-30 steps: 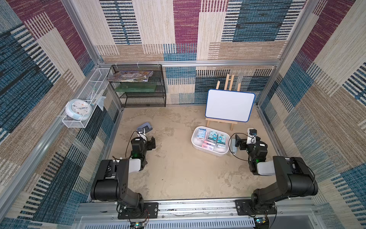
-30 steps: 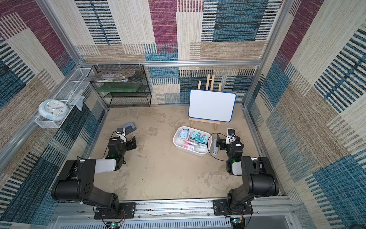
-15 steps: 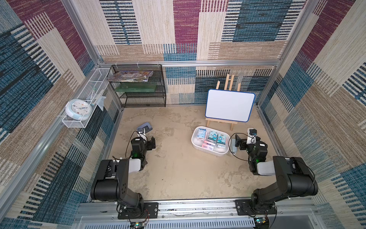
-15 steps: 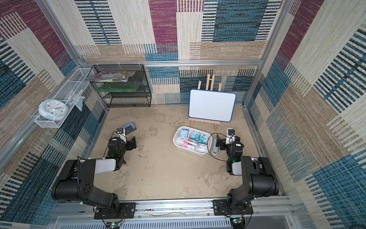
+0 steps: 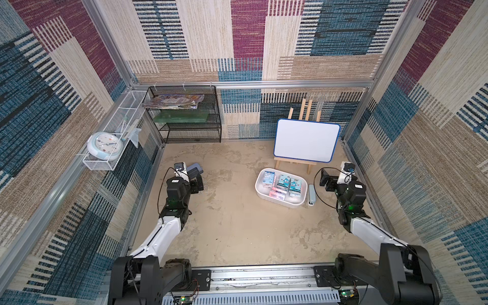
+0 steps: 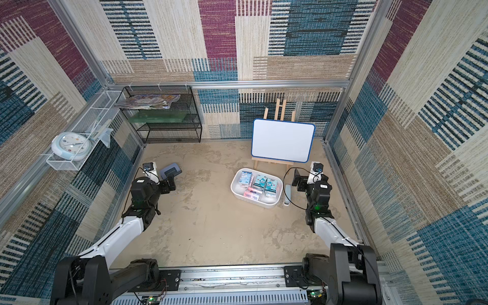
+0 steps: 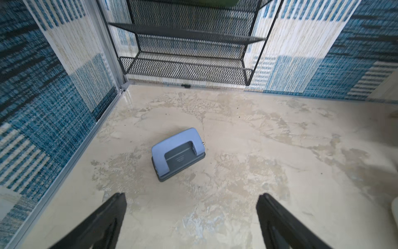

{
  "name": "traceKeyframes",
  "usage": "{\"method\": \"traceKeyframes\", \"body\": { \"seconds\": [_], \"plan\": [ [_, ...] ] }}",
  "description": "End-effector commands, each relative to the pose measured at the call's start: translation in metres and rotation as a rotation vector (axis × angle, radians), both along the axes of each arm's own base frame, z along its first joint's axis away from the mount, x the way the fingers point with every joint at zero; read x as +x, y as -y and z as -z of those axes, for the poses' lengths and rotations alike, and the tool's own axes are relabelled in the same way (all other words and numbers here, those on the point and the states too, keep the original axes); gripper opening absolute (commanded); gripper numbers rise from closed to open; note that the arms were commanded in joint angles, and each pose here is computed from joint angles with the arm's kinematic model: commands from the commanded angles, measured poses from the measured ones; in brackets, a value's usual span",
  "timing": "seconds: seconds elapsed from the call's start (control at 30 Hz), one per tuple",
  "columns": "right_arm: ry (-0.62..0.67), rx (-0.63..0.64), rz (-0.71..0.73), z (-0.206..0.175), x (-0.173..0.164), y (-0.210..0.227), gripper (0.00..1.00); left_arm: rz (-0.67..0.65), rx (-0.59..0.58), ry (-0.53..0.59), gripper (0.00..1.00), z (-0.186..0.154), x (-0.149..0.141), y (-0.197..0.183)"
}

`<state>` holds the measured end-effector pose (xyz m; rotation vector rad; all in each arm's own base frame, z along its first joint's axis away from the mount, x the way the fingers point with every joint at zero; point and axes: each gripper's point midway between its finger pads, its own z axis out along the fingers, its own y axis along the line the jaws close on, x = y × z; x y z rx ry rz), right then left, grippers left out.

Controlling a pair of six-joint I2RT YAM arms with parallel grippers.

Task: Take the pocket tissues out of the storage box
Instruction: Move the storage box to the center of the board.

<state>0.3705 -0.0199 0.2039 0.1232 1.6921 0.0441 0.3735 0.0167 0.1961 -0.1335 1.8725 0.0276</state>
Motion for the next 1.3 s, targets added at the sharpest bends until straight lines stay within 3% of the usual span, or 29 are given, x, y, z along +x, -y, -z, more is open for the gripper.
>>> {"method": "traceKeyframes", "body": {
  "seconds": [0.0,0.17,0.37,0.67,1.0,1.27],
  "plan": [
    [-0.131,0.110,0.035,0.014,-0.016,0.001,1.00,0.004,-0.083,-0.089,0.99,0.007,-0.019,0.006],
    [-0.184,0.244,0.080,-0.004,-0.041,0.002,1.00,0.024,-0.185,-0.080,0.99,-0.009,-0.033,0.015],
    [-0.269,0.424,0.076,-0.010,-0.058,-0.010,0.99,0.083,-0.310,-0.121,0.99,-0.003,-0.036,0.034],
    [-0.411,0.678,-0.047,0.016,-0.043,-0.046,0.87,0.116,-0.385,-0.195,0.99,0.027,-0.028,0.050],
    [-0.627,0.691,-0.122,0.070,-0.016,-0.087,0.69,0.121,-0.411,-0.254,0.99,0.048,-0.022,0.058],
    [-0.750,0.665,-0.050,0.105,-0.016,-0.102,0.55,0.109,-0.392,-0.271,0.99,0.050,-0.021,0.056]
  ]
}}
